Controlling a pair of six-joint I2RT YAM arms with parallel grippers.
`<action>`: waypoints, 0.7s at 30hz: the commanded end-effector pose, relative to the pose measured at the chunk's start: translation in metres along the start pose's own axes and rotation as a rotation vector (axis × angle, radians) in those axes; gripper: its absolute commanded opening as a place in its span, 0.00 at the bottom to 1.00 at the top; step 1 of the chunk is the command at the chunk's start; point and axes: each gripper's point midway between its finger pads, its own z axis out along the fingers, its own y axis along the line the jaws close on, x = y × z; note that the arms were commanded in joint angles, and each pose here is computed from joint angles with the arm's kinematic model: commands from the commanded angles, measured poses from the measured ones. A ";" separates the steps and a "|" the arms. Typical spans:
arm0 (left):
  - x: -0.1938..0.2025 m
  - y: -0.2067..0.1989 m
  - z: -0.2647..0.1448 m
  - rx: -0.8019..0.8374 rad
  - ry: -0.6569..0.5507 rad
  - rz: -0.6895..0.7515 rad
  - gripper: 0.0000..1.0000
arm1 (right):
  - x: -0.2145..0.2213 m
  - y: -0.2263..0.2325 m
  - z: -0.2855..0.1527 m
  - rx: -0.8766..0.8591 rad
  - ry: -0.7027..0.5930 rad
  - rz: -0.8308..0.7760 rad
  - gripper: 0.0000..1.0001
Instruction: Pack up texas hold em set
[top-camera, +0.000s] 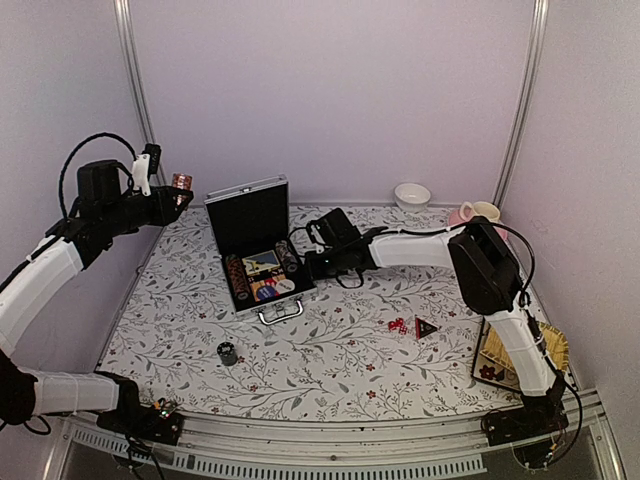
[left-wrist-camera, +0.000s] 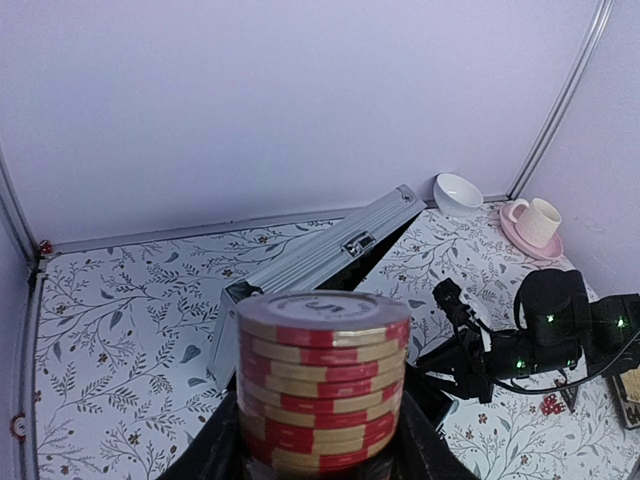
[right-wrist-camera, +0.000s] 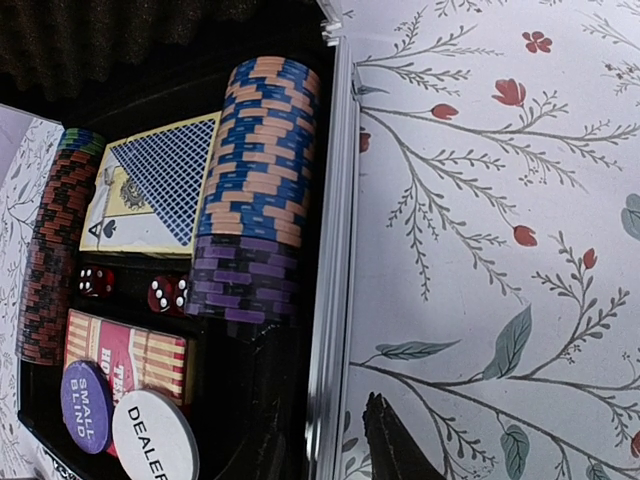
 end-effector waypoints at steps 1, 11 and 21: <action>-0.027 -0.005 -0.011 0.010 -0.106 0.046 0.15 | 0.006 0.001 0.013 -0.003 0.015 -0.018 0.28; -0.027 -0.005 -0.012 0.013 -0.108 0.044 0.15 | 0.012 0.000 0.020 0.018 0.023 -0.027 0.08; -0.027 -0.006 -0.013 0.014 -0.111 0.044 0.15 | 0.027 0.000 0.001 0.143 0.022 0.028 0.02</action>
